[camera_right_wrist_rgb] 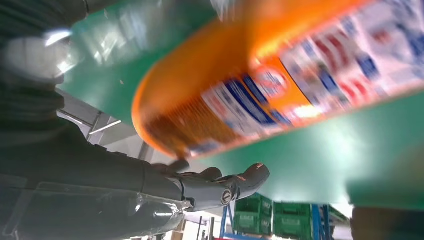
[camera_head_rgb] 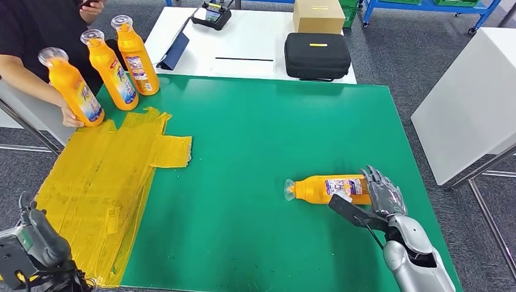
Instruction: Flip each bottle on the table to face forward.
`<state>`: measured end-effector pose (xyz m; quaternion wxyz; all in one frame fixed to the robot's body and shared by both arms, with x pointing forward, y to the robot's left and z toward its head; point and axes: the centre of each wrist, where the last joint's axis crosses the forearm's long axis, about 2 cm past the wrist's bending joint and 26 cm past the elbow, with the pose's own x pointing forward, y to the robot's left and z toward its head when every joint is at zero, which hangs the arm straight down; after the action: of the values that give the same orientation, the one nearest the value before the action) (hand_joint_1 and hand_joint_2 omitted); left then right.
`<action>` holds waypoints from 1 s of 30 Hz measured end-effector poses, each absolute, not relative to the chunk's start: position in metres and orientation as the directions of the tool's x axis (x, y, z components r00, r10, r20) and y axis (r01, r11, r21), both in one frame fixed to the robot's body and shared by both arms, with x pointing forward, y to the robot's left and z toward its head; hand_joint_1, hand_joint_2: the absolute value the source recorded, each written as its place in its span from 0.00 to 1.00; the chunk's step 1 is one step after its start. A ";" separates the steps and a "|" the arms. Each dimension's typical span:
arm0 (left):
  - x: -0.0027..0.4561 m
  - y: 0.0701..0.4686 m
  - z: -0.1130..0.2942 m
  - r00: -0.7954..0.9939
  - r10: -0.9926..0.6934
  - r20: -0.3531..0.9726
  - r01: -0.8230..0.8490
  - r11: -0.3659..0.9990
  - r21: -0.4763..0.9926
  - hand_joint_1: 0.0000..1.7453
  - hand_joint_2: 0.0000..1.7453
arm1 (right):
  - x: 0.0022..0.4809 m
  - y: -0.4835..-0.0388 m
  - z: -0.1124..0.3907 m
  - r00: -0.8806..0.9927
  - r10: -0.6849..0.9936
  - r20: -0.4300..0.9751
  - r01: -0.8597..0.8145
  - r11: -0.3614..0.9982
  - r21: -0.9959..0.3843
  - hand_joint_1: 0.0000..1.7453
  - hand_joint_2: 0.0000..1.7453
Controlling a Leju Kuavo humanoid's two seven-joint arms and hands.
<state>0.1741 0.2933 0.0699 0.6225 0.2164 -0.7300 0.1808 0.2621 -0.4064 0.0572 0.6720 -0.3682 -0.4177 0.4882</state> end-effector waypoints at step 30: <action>0.179 0.294 0.072 -0.165 -0.080 0.983 -0.546 0.837 -0.024 0.00 0.00 | 0.269 -0.425 0.046 0.202 0.967 0.155 -0.449 0.232 -0.863 0.94 1.00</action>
<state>0.1792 0.2937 0.0718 0.6104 0.2118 -0.7389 0.1912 0.2686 -0.4253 0.0463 0.6920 -0.3497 -0.3702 0.5117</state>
